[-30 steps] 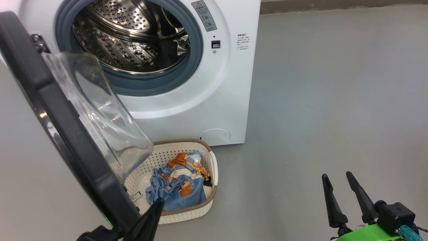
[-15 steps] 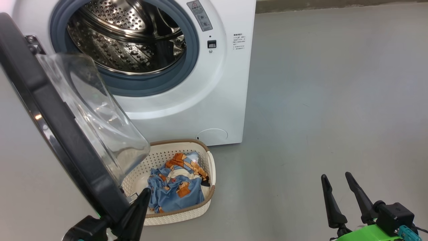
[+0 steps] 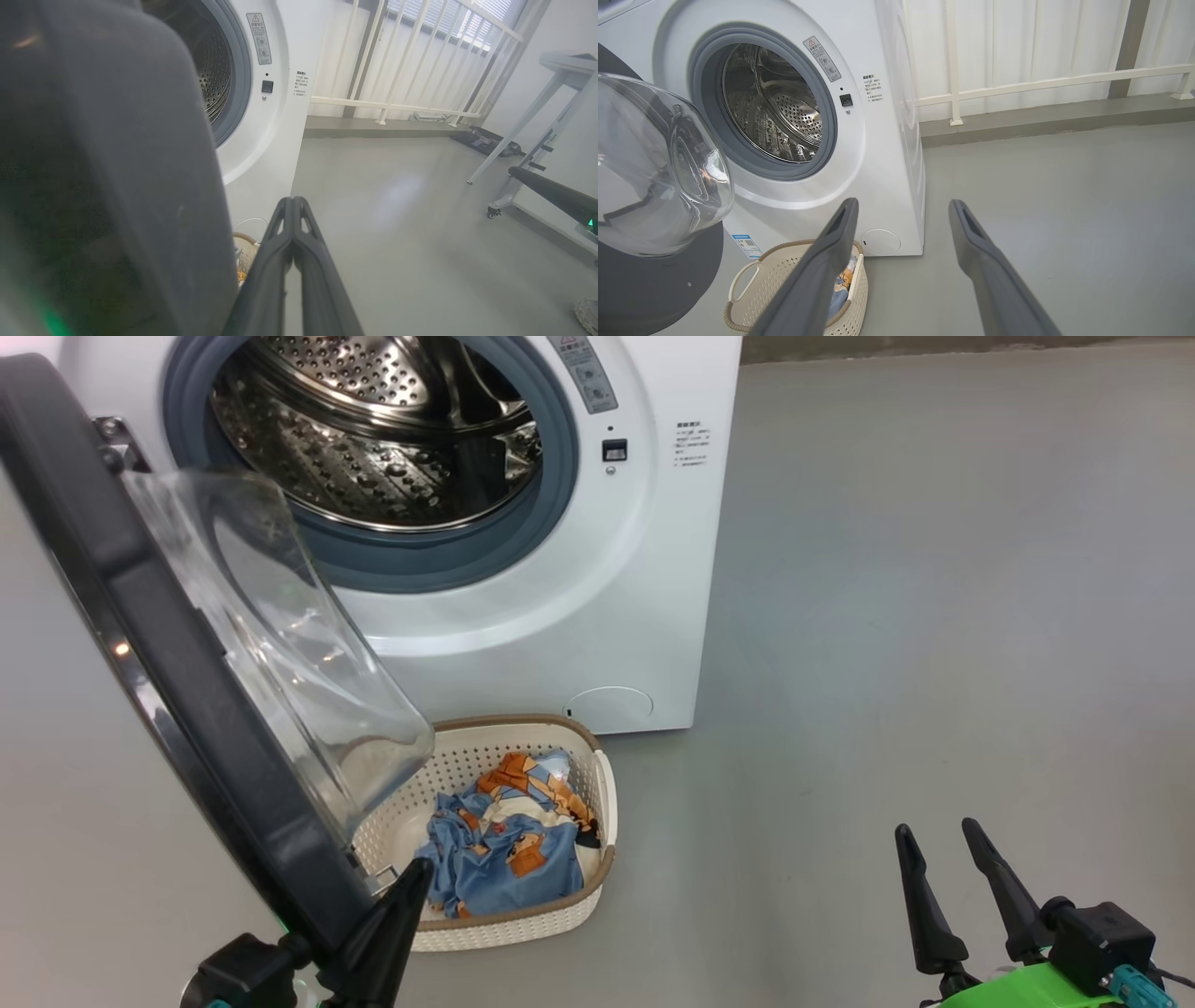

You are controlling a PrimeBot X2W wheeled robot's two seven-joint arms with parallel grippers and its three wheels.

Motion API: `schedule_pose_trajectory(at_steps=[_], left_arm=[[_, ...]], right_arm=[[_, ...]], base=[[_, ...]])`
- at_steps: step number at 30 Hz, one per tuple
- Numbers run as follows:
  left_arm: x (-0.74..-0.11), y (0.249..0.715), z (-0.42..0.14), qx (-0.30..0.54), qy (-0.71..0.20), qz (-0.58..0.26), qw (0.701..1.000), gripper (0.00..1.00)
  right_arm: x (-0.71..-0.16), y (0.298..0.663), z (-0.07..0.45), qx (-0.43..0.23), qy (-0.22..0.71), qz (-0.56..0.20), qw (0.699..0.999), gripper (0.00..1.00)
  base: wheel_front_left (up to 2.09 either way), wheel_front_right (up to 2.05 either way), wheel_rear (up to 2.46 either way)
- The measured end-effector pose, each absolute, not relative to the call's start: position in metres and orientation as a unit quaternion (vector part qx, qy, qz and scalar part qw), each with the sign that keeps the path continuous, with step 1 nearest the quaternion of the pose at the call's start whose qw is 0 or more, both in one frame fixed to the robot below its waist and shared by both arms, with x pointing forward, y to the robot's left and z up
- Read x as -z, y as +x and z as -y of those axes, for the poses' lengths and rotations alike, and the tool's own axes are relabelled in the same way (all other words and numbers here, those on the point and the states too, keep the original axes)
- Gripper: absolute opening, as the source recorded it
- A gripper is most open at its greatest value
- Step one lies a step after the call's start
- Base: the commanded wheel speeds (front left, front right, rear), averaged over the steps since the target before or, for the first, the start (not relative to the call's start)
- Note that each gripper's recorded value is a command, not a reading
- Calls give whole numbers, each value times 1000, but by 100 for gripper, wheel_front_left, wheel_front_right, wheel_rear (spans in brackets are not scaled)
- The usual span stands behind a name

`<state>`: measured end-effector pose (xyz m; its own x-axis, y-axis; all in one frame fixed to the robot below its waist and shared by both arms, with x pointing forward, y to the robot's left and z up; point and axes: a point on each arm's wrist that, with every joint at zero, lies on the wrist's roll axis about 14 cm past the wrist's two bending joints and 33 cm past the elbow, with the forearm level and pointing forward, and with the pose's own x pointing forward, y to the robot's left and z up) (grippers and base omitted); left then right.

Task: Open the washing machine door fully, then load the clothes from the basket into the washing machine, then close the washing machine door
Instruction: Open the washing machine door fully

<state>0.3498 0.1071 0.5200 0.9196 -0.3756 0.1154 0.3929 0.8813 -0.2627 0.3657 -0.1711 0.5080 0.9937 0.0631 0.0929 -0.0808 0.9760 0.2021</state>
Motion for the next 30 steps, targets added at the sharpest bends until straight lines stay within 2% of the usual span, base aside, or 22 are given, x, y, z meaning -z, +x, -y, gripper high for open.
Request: schedule_pose_trajectory(at_steps=[30], left_arm=[[-521,340,-146,125,-121,47,984,0]], right_arm=[[-494,382,134,-89,116,17,989,100]], base=[[0,0,0]])
